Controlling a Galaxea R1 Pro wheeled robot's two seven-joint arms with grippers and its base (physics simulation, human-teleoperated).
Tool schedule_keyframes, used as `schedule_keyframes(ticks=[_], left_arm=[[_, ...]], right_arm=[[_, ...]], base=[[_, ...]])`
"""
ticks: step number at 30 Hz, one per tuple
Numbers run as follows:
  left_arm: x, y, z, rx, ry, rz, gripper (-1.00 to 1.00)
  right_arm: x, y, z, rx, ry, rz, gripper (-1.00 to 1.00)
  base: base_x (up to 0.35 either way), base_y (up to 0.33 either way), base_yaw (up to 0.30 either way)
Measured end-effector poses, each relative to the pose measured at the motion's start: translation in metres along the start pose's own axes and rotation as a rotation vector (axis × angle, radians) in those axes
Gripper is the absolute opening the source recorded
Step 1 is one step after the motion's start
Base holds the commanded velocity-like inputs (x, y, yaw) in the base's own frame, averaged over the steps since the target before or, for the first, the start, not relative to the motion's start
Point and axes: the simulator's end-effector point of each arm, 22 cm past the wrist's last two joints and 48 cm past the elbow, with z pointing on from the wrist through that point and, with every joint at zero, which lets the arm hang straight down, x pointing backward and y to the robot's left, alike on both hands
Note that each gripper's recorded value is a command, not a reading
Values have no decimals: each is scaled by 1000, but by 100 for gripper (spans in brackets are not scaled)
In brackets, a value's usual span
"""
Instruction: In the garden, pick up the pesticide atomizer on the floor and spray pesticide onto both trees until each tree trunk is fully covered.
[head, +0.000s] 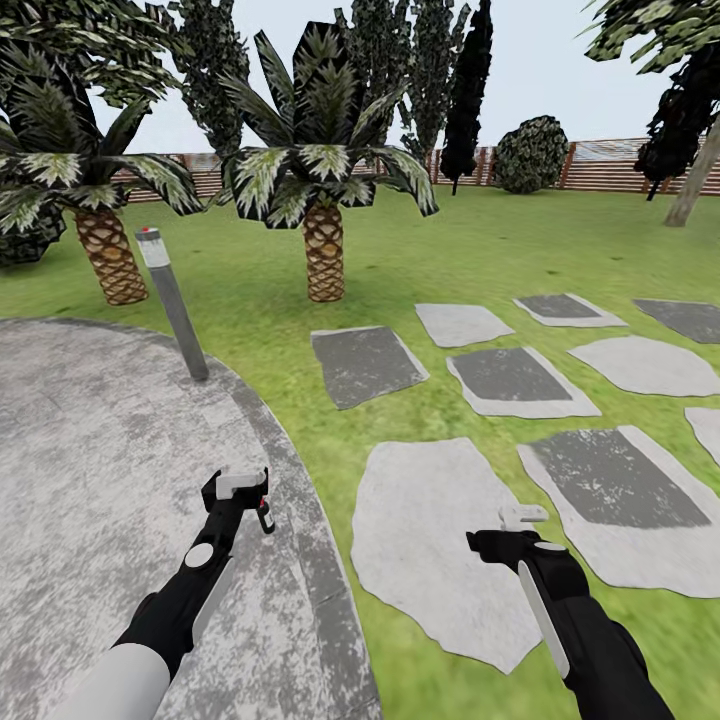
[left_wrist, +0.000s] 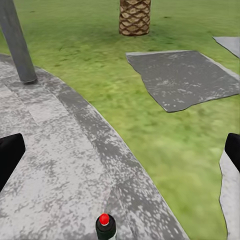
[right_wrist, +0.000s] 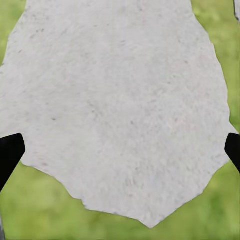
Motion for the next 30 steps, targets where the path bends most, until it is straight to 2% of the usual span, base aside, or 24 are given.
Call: schedule_keyframes(ticks=[18,30], left_arm=[[13,-1,1,1,21,1,100],[58,-1,5,0,88,7,100]], right_arm=[[9,0,7,0,20,1,100],[40,1,29,0,87,-2,100]], base=[[0,0,0],[0,0,0]])
